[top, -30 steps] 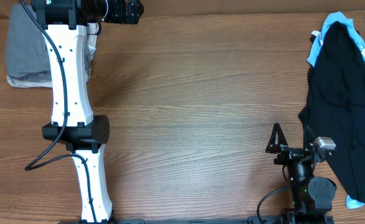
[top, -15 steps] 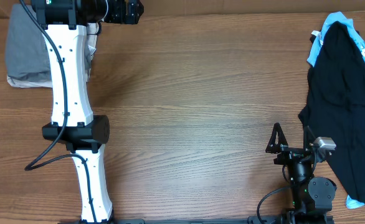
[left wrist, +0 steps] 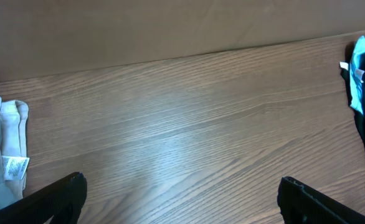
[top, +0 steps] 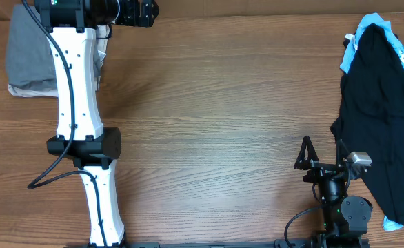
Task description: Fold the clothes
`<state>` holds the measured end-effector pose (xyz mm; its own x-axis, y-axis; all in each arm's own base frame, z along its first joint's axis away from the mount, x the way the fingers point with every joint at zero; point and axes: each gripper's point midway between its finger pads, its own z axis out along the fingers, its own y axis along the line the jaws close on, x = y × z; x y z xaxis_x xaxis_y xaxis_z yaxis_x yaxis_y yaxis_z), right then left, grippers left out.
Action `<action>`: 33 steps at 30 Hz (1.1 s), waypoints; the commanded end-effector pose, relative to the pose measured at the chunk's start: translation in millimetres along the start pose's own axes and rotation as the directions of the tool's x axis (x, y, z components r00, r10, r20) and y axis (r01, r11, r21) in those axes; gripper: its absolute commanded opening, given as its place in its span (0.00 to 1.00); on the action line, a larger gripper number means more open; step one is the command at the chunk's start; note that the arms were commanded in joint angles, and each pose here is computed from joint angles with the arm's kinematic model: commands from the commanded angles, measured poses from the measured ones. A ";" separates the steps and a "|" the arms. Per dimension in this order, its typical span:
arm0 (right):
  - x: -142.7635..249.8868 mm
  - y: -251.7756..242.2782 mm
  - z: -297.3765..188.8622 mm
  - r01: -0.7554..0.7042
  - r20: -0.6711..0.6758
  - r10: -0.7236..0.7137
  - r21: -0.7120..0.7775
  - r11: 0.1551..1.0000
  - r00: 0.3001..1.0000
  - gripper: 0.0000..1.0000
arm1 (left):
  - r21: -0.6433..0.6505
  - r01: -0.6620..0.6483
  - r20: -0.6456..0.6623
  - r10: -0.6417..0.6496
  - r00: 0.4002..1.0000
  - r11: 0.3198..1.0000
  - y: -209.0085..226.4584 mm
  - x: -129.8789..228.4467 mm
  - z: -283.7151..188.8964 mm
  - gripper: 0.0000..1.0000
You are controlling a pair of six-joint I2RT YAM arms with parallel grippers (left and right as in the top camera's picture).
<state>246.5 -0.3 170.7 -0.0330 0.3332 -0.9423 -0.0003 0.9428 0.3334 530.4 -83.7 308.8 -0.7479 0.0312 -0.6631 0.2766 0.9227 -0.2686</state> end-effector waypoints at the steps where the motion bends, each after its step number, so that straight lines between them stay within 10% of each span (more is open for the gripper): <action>1: 1.1 0.1 0.0 -0.005 0.007 0.005 -0.002 1.000 1.000 1.00 | 0.049 -0.059 0.029 0.058 0.998 0.997 -38.1 -4.7 -17.5 1.00; 6: 1.1 0.1 0.0 -0.004 0.007 0.004 -0.002 1.000 1.000 1.00 | 0.112 -0.123 0.007 0.123 0.992 0.986 -98.8 14.7 -61.4 1.00; 18: 1.1 0.1 0.0 -0.005 0.007 0.005 -0.002 1.000 1.000 1.00 | -0.167 -0.252 0.418 0.300 0.858 0.953 -101.2 22.3 -134.3 1.00; 33: 1.1 0.1 0.0 -0.005 0.007 0.005 -0.002 1.000 1.000 1.00 | -0.188 -0.079 0.565 0.173 0.806 0.979 -28.9 213.4 -111.3 1.00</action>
<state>246.5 -0.4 170.6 -0.0332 0.3339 -0.9420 0.0002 0.9425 0.3341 309.9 -75.0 264.9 -0.2310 0.0350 -0.9723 0.2682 0.9629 -0.0290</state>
